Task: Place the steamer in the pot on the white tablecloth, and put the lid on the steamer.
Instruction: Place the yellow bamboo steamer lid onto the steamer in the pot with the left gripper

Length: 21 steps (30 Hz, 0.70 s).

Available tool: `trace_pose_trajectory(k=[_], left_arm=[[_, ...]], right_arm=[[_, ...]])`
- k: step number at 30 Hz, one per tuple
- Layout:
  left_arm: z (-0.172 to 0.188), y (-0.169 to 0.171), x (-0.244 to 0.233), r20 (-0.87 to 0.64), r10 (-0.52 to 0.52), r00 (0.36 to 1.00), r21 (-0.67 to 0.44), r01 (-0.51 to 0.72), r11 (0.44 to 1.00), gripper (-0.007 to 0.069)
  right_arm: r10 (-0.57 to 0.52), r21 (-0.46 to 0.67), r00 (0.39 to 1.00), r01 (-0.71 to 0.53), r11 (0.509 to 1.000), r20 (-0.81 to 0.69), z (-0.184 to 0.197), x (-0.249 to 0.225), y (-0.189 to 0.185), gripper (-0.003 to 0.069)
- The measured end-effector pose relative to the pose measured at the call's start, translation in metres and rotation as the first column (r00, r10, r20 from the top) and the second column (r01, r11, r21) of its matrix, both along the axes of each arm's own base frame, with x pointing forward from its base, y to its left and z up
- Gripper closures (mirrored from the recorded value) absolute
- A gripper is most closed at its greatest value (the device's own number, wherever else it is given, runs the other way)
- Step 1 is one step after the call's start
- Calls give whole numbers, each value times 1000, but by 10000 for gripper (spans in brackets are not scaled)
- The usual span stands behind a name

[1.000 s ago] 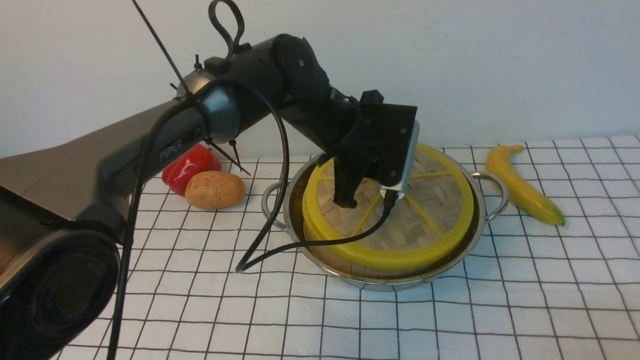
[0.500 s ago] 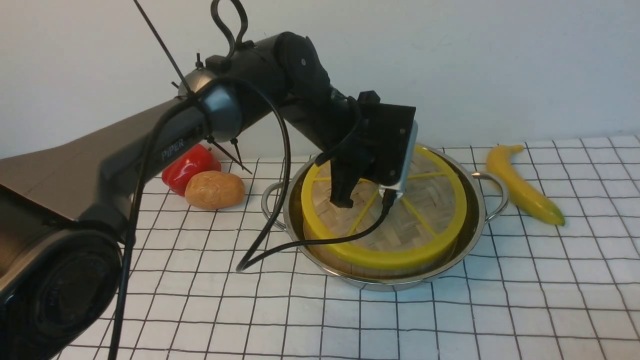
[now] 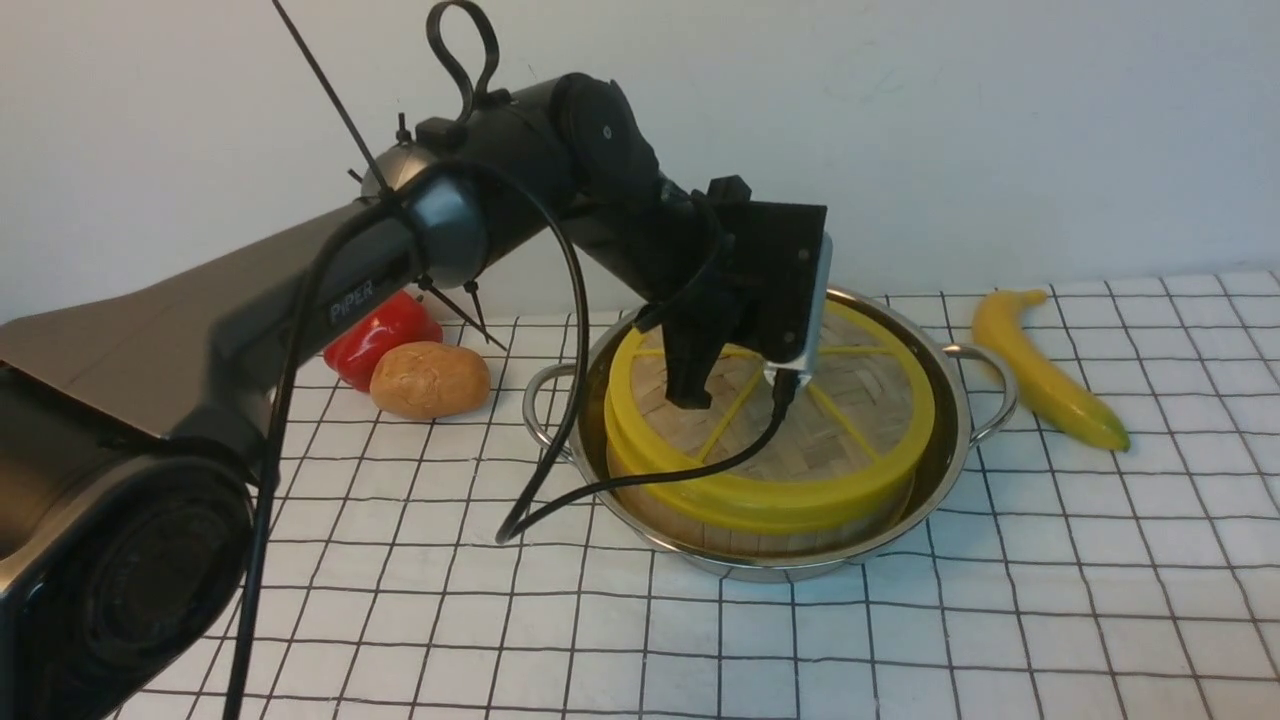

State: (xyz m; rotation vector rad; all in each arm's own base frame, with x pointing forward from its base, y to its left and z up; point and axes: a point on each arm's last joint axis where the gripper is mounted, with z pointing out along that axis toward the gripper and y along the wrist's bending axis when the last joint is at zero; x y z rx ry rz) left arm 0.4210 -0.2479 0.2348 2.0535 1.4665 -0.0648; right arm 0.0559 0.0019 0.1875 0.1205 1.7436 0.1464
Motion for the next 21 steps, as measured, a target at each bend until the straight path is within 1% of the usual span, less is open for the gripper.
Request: trace_pose_trajectory(k=[9,21], left_arm=[[-1,0,0,-28,39,999,-10,-40,999,617],[-3,5,0,-49,60,997,36,-58,998,617]], right_arm=[[0,0,1000,0,1000,0,0,0,0,417],[0,0,1000,0,1000,0,0,0,0,417]])
